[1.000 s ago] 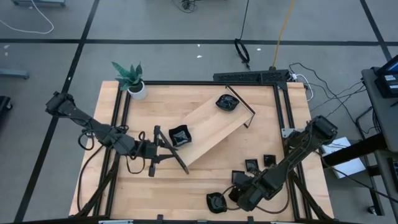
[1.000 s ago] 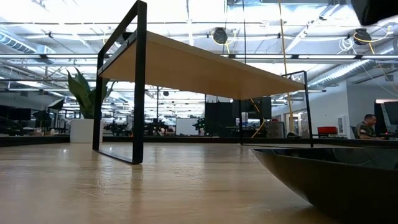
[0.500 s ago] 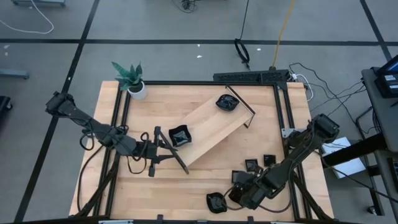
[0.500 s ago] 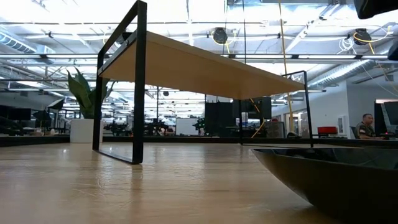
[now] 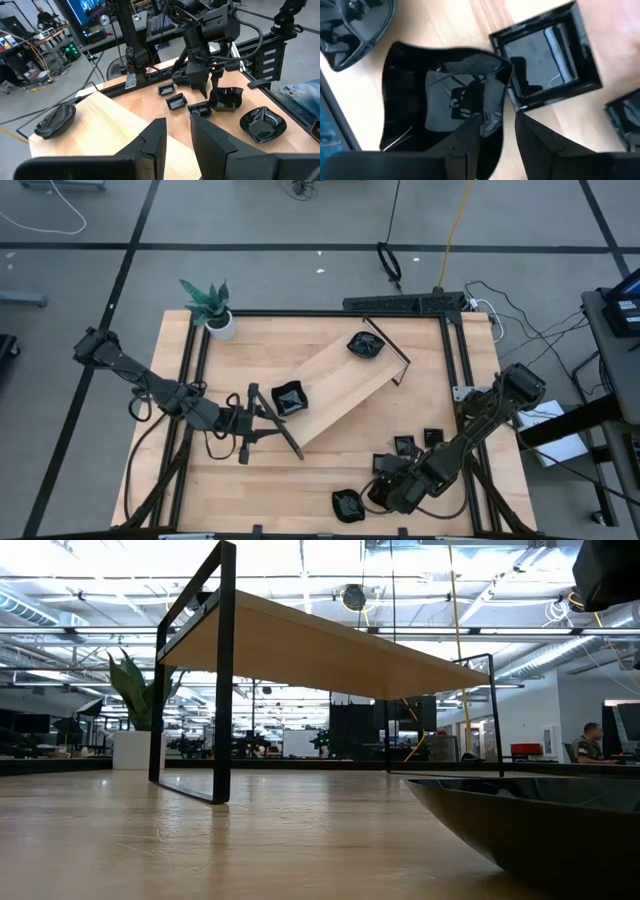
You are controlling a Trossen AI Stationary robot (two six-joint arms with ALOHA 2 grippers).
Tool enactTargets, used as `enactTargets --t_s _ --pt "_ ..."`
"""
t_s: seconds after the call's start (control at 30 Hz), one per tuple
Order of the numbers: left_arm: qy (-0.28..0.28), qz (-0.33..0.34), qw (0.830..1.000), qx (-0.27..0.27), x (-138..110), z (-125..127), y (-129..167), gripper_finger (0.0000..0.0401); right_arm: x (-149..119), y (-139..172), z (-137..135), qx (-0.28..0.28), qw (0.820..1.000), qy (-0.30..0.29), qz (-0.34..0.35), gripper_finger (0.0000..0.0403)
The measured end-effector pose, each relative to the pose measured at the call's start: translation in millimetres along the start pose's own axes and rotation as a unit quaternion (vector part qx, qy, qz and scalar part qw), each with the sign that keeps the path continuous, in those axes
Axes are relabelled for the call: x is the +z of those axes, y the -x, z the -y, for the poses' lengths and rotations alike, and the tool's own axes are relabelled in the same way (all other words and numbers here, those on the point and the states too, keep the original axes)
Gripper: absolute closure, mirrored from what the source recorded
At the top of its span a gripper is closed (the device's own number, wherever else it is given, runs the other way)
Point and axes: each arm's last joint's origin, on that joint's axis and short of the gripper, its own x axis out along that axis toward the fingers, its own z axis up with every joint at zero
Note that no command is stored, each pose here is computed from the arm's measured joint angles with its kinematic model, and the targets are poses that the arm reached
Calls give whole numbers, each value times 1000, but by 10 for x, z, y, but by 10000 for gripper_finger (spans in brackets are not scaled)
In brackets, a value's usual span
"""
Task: Pick & Place Mini shaped plates
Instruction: Stack the distorted square plate on top of the other distorted square plates on the shelf
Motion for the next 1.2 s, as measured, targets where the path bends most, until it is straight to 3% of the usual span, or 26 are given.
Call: enactTargets --t_s 0.17,0.47,1.0,1.2 --pt "0 0 1000 0 -1 0 0 308 -4 0 -3 2 1000 0 -4 311" --pt "0 -1 1000 0 -1 0 0 308 -22 3 -9 3 1000 6 -5 398" --pt "-1 -4 1000 0 -7 1 0 308 -27 8 -35 14 999 36 0 402" --pt "-1 -3 1000 1 -6 -2 -1 308 -12 299 -66 55 996 50 46 403"
